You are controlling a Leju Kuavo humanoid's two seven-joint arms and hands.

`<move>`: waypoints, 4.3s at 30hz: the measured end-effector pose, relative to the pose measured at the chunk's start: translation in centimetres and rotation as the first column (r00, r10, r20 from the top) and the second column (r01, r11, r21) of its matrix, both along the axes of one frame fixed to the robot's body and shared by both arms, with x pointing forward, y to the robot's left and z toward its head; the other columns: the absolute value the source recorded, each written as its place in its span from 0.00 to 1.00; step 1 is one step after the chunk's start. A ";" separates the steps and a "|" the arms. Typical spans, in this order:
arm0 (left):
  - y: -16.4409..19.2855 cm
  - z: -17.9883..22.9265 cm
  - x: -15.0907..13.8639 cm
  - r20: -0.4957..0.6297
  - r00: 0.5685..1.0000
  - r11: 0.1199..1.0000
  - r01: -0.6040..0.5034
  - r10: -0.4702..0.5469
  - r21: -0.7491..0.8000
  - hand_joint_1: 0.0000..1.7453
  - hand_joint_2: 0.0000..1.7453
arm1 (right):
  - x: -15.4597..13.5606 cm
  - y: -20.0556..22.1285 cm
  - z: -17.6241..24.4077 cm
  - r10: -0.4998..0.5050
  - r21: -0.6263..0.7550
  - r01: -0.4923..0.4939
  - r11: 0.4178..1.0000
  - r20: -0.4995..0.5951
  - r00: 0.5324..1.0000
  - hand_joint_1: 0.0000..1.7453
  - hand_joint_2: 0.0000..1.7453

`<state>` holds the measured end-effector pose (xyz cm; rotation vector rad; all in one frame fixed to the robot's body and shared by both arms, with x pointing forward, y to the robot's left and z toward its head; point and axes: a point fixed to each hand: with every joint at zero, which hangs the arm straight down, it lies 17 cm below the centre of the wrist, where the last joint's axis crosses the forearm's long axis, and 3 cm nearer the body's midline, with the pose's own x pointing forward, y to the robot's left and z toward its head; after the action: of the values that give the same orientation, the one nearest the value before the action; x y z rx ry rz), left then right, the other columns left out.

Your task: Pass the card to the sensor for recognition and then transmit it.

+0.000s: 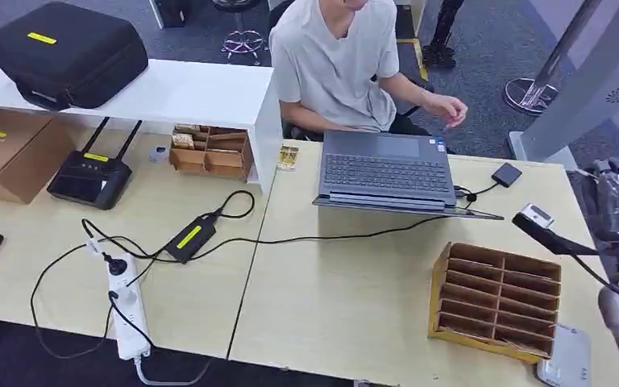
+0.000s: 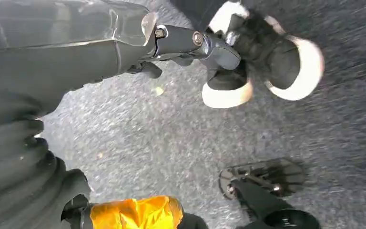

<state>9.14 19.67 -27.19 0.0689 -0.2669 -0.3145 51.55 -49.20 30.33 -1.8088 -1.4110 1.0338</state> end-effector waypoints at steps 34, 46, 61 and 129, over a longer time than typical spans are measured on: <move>-2.4 0.8 2.4 0.055 0.996 0.994 0.069 -0.064 -0.087 0.00 1.00 | 7.7 15.7 0.3 0.194 -0.026 -0.196 0.980 -0.059 0.979 1.00 1.00; -3.4 0.9 1.3 0.014 0.999 0.988 0.053 -0.051 -0.147 0.00 1.00 | 8.1 17.9 -0.7 0.232 -0.004 -0.233 0.973 -0.084 0.969 0.00 1.00; -3.2 0.6 0.4 -0.002 0.999 0.989 0.046 -0.047 -0.138 0.00 1.00 | 7.9 17.7 -0.9 0.234 0.017 -0.233 0.972 -0.075 0.969 0.00 1.00; -1.3 0.1 -1.2 -0.049 0.965 0.959 -0.262 0.259 -0.109 0.00 1.00 | -22.1 3.4 -14.6 0.187 0.658 -0.136 0.740 -0.007 0.982 0.00 0.00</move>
<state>7.95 18.33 -27.12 -0.0153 -0.2385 -0.0374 29.45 -45.79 15.71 -1.1296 -1.6417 0.5518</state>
